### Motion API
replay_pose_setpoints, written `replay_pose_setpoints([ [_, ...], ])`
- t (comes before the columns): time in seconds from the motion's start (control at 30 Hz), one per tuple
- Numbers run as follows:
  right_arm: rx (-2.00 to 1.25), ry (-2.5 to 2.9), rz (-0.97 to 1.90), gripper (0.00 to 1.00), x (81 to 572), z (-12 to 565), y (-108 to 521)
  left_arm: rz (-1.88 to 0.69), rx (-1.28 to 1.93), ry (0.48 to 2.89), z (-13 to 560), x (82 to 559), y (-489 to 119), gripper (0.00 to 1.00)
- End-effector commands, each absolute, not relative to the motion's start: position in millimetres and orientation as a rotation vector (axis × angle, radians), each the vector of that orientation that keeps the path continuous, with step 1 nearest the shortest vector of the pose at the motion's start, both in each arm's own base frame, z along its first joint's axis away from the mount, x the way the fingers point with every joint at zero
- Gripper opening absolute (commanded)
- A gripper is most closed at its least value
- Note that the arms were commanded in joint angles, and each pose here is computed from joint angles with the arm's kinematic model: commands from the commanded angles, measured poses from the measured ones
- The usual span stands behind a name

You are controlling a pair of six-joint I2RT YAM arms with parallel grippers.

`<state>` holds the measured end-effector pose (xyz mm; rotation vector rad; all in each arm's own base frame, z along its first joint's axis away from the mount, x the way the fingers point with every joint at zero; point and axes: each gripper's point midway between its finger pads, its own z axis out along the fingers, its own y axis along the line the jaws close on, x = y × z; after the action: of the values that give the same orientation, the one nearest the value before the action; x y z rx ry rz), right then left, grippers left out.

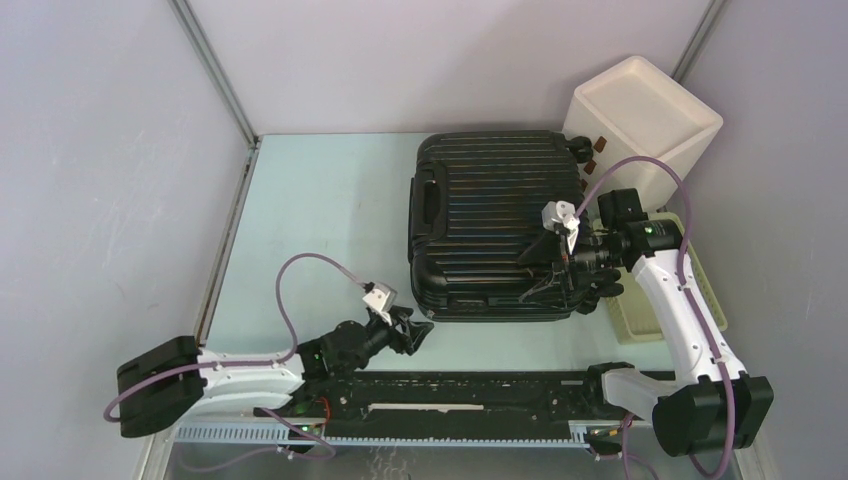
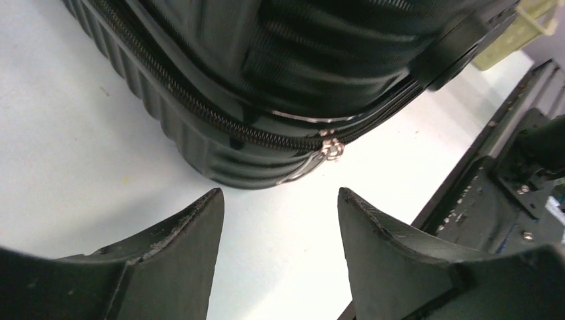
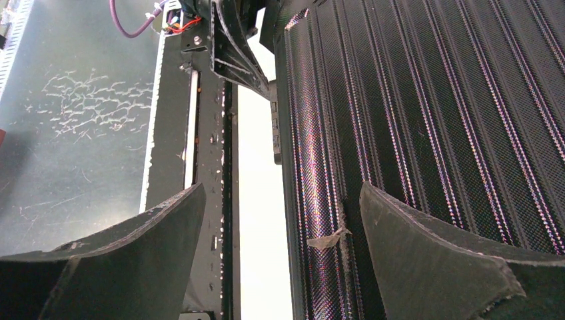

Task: Open, take out, and arrange the luggage
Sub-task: Grab the zipper of the luggage.

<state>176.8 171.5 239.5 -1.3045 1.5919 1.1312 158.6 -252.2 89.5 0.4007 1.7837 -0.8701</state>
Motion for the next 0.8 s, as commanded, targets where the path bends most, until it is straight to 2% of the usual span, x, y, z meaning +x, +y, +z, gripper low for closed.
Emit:
replay_pose_setpoints([
  [0.0, -1.327, 1.628, 1.091, 0.95, 180, 229, 168, -0.805, 0.326, 1.731, 106, 171, -256, 0.68],
  [0.53, -1.342, 1.625, 1.087, 0.95, 179, 228, 169, -0.762, 0.234, 1.712, 112, 183, -269, 0.64],
  [0.67, -1.345, 1.627, 1.087, 0.95, 178, 228, 170, -0.742, 0.224, 1.715, 112, 185, -271, 0.62],
  [0.77, -1.347, 1.626, 1.085, 0.95, 179, 228, 170, -0.725, 0.214, 1.715, 111, 186, -269, 0.56],
])
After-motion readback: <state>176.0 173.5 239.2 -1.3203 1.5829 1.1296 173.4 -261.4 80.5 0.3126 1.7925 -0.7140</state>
